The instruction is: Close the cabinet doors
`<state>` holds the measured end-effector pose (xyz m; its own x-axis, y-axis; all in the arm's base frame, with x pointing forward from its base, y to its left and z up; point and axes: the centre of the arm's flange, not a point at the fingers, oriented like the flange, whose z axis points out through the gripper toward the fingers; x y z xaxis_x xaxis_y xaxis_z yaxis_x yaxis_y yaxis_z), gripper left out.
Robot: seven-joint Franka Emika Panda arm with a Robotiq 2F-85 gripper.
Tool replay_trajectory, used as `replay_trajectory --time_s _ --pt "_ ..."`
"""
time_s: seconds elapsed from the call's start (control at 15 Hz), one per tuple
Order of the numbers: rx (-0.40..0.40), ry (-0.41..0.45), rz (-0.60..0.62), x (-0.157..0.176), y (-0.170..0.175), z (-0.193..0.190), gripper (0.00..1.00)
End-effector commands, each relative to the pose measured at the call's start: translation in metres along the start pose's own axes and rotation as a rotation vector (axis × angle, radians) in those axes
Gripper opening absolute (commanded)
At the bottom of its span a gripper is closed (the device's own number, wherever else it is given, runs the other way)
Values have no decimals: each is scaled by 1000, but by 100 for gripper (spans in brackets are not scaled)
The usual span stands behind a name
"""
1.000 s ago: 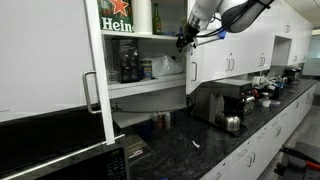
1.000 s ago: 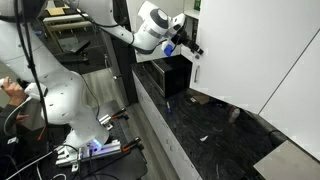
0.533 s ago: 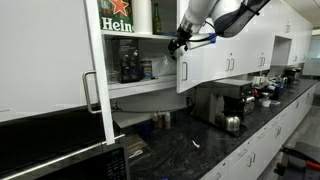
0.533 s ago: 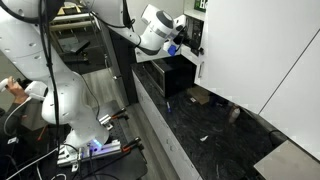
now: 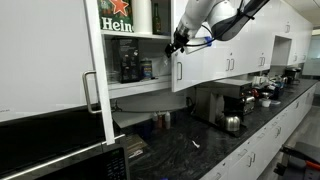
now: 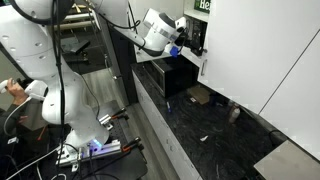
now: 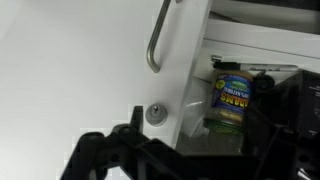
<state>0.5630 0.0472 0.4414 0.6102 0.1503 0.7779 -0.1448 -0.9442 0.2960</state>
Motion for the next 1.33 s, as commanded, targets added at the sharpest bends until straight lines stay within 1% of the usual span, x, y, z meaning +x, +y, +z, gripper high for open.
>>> replay_trajectory --time_s 0.0,0.27,0.6,0.87,1.27 --pt "-11 44 -15 -1 -6 14 100" --pt "-31 35 -18 13 -9 35 100" --pt "-72 22 -18 23 -20 69 100" --pt "-84 17 -21 27 -26 83 100" --pt "-93 22 -30 32 -30 91 100"
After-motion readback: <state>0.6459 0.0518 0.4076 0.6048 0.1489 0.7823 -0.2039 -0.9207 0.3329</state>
